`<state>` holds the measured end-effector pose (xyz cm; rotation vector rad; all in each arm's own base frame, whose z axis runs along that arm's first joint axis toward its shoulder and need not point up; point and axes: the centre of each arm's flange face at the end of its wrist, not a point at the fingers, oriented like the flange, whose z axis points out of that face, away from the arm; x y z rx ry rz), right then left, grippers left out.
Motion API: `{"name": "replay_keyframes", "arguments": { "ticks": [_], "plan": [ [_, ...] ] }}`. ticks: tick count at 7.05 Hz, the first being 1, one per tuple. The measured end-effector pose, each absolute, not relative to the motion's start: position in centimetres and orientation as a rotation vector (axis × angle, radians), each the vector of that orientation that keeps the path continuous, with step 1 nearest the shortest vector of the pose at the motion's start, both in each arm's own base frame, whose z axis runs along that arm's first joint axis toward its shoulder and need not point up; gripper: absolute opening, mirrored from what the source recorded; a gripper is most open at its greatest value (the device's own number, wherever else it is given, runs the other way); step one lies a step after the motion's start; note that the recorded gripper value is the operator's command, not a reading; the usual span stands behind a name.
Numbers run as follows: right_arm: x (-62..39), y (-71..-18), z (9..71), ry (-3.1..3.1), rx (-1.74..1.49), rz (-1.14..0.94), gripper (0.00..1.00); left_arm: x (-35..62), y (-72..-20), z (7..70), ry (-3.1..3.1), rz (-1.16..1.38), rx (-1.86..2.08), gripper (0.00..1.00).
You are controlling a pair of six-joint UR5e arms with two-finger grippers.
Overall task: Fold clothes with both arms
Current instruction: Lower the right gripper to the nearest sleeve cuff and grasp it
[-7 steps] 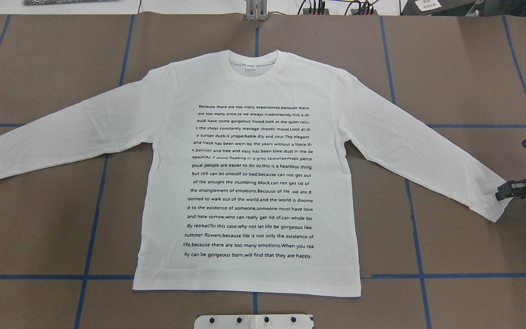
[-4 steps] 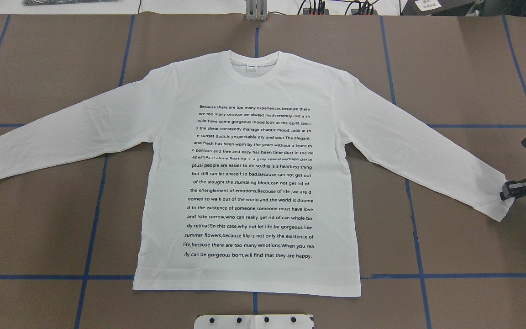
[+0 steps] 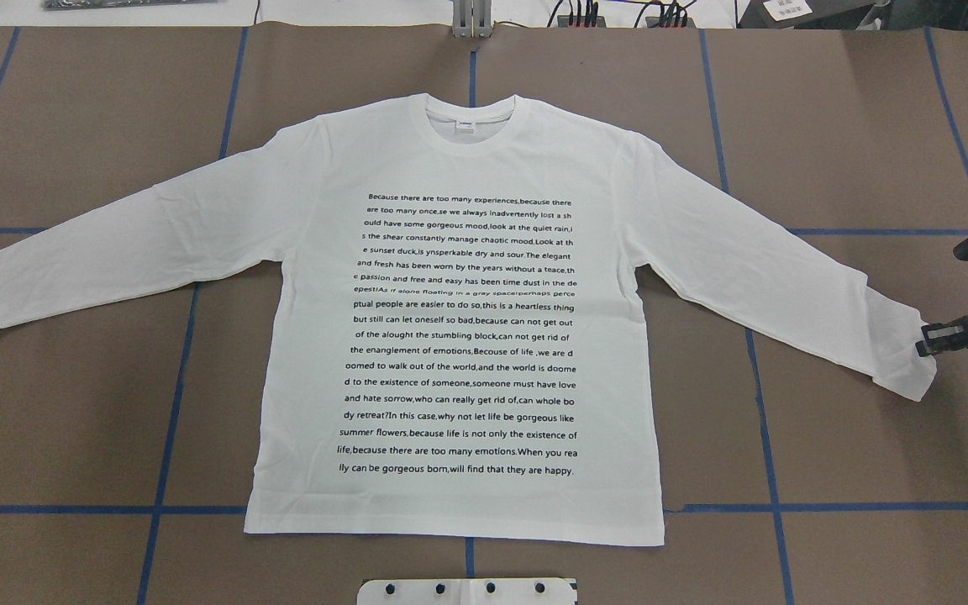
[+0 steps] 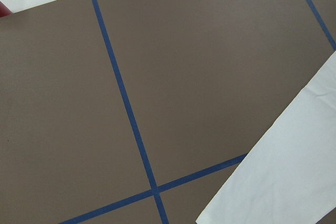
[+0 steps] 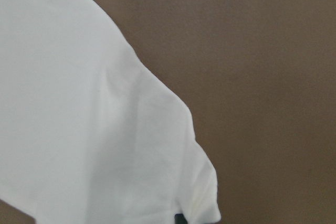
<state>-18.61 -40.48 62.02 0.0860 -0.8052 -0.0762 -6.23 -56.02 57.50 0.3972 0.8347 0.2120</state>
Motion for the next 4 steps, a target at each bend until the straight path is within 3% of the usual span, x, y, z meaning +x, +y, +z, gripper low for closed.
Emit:
{"name": "replay_keyframes", "arguments": {
  "ticks": [2, 4],
  "plan": [
    [-18.1, -40.9, 55.7, -0.893, 0.153, -0.068, 0.00, -6.3, -56.1, 57.4, 0.836, 0.205, 0.397, 0.99],
    [-19.5, -44.7, 46.3, -1.041, 0.166, -0.028, 0.00, -6.3, -56.1, 57.6, 0.836, 0.203, 0.393, 0.99]
  ]
}}
